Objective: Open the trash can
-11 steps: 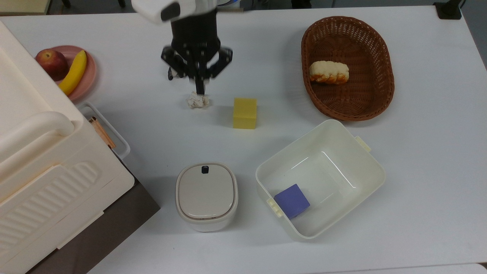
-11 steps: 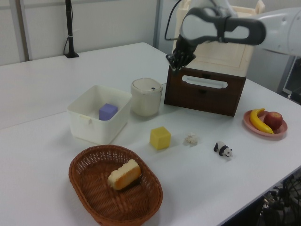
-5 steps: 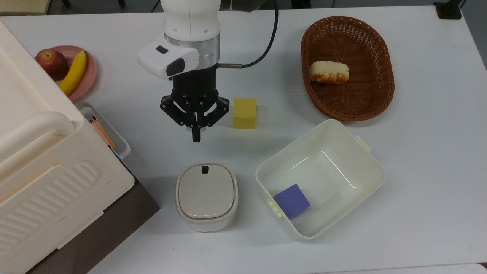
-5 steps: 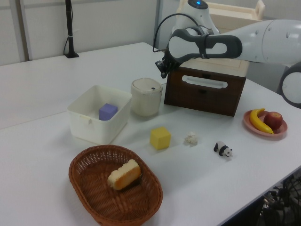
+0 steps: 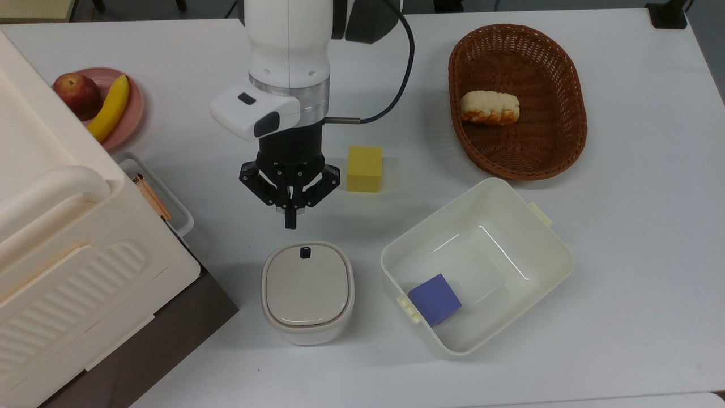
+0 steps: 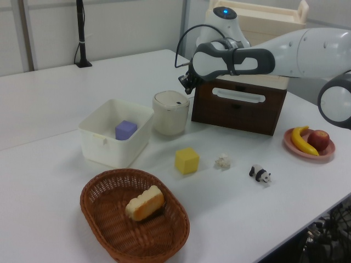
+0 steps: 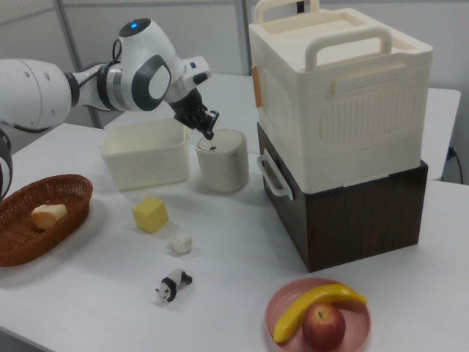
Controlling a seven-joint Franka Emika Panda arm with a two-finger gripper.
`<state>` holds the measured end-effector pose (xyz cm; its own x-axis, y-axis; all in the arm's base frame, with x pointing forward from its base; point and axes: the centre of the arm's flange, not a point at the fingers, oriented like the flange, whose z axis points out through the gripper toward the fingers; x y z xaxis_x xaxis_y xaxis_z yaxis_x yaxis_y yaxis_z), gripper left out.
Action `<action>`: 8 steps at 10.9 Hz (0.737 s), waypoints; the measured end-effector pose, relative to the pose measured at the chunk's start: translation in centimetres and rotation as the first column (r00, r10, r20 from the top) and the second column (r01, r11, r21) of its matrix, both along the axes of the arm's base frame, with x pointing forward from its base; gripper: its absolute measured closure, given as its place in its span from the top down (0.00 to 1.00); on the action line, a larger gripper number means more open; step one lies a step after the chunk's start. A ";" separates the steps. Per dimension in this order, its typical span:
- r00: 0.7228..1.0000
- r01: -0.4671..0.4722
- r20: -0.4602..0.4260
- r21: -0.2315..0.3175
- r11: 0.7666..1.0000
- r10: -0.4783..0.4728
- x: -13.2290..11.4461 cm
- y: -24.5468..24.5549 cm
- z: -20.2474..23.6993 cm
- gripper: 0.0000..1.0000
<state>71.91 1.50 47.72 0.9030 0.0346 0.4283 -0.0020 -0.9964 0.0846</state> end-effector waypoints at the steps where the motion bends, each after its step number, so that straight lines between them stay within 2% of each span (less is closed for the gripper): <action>1: 1.000 -0.004 -0.007 -0.010 1.000 0.004 0.2 0.0 -0.6 0.01; 5: 1.000 -0.012 -0.009 -0.026 1.000 0.011 1.5 0.2 -1.9 0.01; 8: 0.999 -0.019 0.035 -0.023 1.000 0.019 2.1 0.4 -2.2 0.01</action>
